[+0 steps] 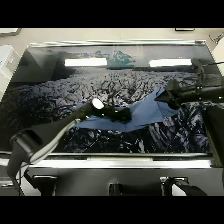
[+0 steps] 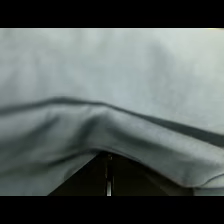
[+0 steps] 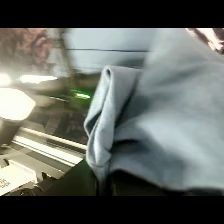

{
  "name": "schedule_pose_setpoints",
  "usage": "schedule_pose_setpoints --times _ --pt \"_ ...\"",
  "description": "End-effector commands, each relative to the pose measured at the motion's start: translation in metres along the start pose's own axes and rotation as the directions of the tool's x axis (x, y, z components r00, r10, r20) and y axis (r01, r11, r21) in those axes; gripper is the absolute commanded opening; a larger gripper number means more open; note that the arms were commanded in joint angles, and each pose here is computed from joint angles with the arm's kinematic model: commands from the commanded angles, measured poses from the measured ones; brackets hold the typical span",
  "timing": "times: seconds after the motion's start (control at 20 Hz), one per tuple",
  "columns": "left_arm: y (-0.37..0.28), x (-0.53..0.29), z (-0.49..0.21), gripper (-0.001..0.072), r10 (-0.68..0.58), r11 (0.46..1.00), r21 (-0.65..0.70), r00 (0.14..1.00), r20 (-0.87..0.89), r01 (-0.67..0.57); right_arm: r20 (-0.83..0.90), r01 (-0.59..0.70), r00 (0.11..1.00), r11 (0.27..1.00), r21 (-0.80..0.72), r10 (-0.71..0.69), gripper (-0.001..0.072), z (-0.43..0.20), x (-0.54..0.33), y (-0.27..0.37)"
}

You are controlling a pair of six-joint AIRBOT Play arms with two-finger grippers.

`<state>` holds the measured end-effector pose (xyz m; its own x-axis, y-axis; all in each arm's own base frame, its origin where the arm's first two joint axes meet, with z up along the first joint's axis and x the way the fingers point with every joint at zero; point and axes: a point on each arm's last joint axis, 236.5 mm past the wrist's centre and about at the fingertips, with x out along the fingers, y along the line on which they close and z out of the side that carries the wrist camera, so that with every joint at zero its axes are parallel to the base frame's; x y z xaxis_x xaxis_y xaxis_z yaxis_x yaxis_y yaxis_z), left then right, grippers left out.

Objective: Fold the clothes and pants, and hang the long-sleeved shirts on hangers.

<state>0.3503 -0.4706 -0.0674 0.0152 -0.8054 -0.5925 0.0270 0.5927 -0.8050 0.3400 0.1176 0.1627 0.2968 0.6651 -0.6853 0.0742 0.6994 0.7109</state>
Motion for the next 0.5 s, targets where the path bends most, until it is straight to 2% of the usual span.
schedule_pose_setpoints --times 0.0,0.2,0.3,0.45 --pt "-0.048 0.044 -0.035 0.002 -0.133 0.98 -0.144 0.991 0.025 0.136 0.045 -0.007 0.999 1.0 -0.028 0.008 0.0035 -0.01 -0.018 0.016" --pt "-0.071 0.06 -0.046 0.0019 -0.167 0.965 -0.191 0.982 0.09 0.182 0.056 0.002 0.998 0.999 -0.033 0.0 0.0035 -0.009 -0.019 0.015" --pt "-0.059 0.052 -0.032 0.0016 -0.137 0.983 -0.11 0.985 0.106 0.149 0.053 0.0 0.999 1.0 -0.031 0.001 0.0035 -0.008 -0.017 0.015" --pt "-0.022 0.006 0.014 0.0016 -0.03 0.999 0.032 0.993 0.119 0.026 0.052 -0.045 0.998 0.999 -0.026 0.046 0.0035 0.001 -0.011 0.02"
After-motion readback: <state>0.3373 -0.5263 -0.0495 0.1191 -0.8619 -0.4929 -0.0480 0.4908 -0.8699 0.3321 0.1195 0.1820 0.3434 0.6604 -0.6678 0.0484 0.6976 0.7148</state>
